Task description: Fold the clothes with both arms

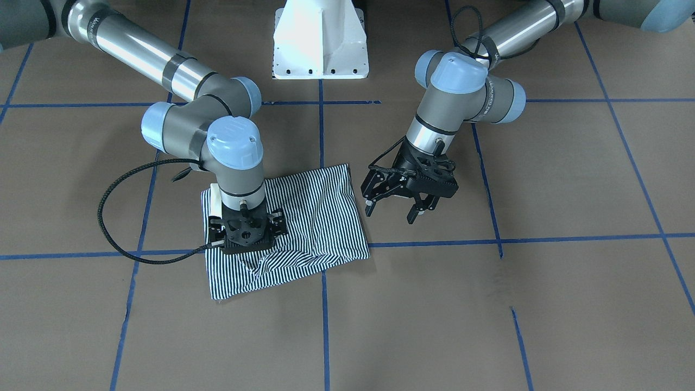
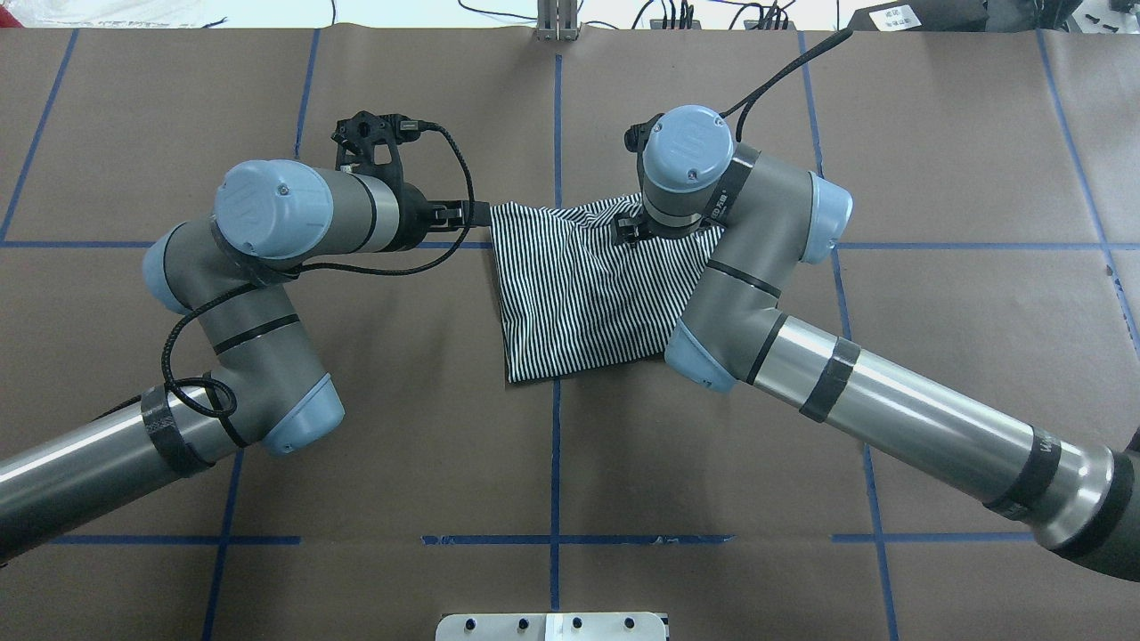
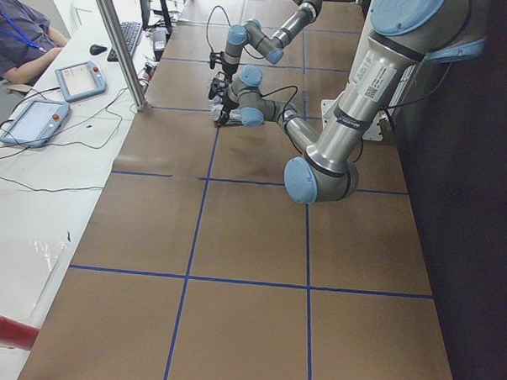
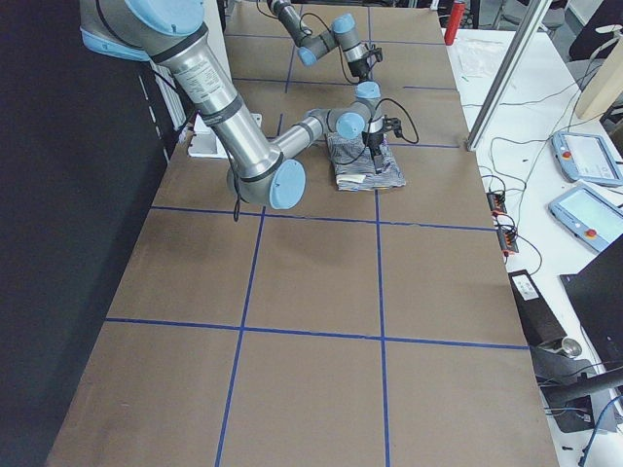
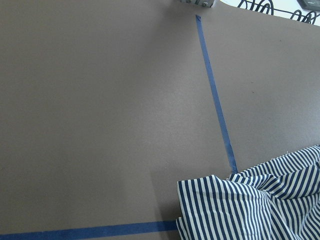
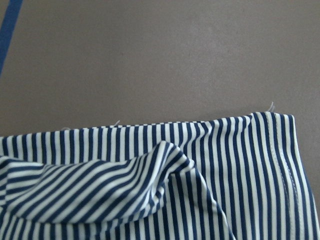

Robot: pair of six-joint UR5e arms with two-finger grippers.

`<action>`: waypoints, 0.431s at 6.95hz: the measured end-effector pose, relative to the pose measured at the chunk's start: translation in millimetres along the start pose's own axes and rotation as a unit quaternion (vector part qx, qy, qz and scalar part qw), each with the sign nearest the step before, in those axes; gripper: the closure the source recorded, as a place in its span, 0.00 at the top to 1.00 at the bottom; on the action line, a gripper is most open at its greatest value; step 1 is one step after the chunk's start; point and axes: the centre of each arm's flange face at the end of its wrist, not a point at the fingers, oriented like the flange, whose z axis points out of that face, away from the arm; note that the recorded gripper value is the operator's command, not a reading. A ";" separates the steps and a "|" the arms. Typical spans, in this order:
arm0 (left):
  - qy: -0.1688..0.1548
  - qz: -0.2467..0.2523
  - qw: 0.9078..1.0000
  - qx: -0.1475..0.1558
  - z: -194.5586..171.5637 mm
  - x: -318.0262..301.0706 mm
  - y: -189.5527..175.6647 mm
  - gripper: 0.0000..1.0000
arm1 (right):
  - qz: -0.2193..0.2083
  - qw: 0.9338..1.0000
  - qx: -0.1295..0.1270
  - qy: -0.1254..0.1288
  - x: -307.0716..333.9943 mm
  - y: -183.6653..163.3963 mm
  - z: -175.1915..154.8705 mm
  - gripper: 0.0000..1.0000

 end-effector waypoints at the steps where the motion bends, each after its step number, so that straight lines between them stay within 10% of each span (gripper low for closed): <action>1: -0.001 0.000 1.000 0.000 -0.3 -1.6 0.7 1.00 | 0.001 1.000 -0.003 0.007 0.7 -4.9 6.0 1.00; 3: -0.001 -0.001 1.000 0.000 -2.5 -5.8 2.3 1.00 | 0.007 1.000 -0.005 0.030 10.4 -25.1 19.6 1.00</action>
